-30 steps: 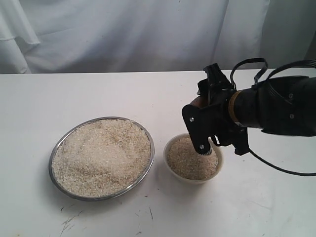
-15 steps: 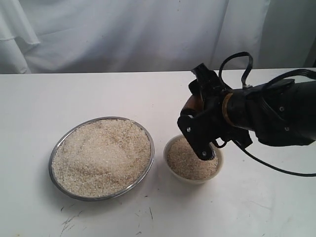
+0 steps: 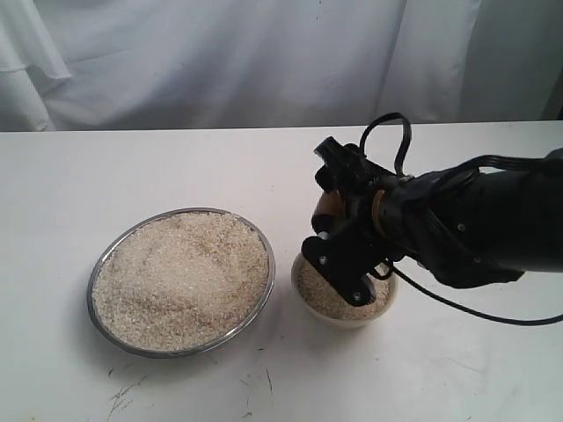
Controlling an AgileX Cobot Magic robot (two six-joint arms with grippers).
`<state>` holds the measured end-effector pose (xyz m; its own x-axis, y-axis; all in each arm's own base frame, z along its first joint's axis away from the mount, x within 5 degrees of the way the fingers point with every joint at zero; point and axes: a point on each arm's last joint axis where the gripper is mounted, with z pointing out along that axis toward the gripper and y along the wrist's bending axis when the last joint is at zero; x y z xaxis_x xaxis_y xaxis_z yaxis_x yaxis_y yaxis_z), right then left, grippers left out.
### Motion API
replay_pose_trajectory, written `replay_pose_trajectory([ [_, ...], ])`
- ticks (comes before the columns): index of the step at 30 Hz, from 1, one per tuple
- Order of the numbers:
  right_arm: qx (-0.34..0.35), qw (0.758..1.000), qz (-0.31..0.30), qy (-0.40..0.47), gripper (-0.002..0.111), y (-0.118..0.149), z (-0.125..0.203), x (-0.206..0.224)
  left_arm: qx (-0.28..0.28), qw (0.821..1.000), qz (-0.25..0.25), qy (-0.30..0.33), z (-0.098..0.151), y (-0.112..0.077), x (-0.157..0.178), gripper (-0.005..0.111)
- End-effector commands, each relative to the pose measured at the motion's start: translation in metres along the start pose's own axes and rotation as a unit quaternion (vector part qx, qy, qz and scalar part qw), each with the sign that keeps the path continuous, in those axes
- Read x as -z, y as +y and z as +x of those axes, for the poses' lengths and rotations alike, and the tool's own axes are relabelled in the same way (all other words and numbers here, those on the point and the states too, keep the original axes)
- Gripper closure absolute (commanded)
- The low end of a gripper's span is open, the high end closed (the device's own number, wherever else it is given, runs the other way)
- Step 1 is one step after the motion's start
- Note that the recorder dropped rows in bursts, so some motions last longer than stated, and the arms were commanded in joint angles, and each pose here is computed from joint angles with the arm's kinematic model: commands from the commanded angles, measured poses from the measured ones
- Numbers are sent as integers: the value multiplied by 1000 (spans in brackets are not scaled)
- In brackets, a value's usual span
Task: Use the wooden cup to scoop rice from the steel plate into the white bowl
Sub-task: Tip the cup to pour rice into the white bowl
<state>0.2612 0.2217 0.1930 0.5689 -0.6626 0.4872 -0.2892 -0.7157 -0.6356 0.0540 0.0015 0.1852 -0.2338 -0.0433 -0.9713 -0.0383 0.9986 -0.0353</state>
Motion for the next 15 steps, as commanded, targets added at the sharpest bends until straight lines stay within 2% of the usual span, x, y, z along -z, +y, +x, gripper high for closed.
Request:
replay_pose_trajectory([
  [1, 27, 1000, 8, 11, 108, -1, -4, 2, -1, 1000, 1, -3, 1, 0, 0, 107],
  [8, 85, 996, 0, 35, 108, 12, -4, 2, -1, 1000, 1, -3, 1, 0, 0, 107],
  [15, 82, 996, -10, 41, 108, 19, -5, 2, -1, 1000, 1, -3, 1, 0, 0, 107],
])
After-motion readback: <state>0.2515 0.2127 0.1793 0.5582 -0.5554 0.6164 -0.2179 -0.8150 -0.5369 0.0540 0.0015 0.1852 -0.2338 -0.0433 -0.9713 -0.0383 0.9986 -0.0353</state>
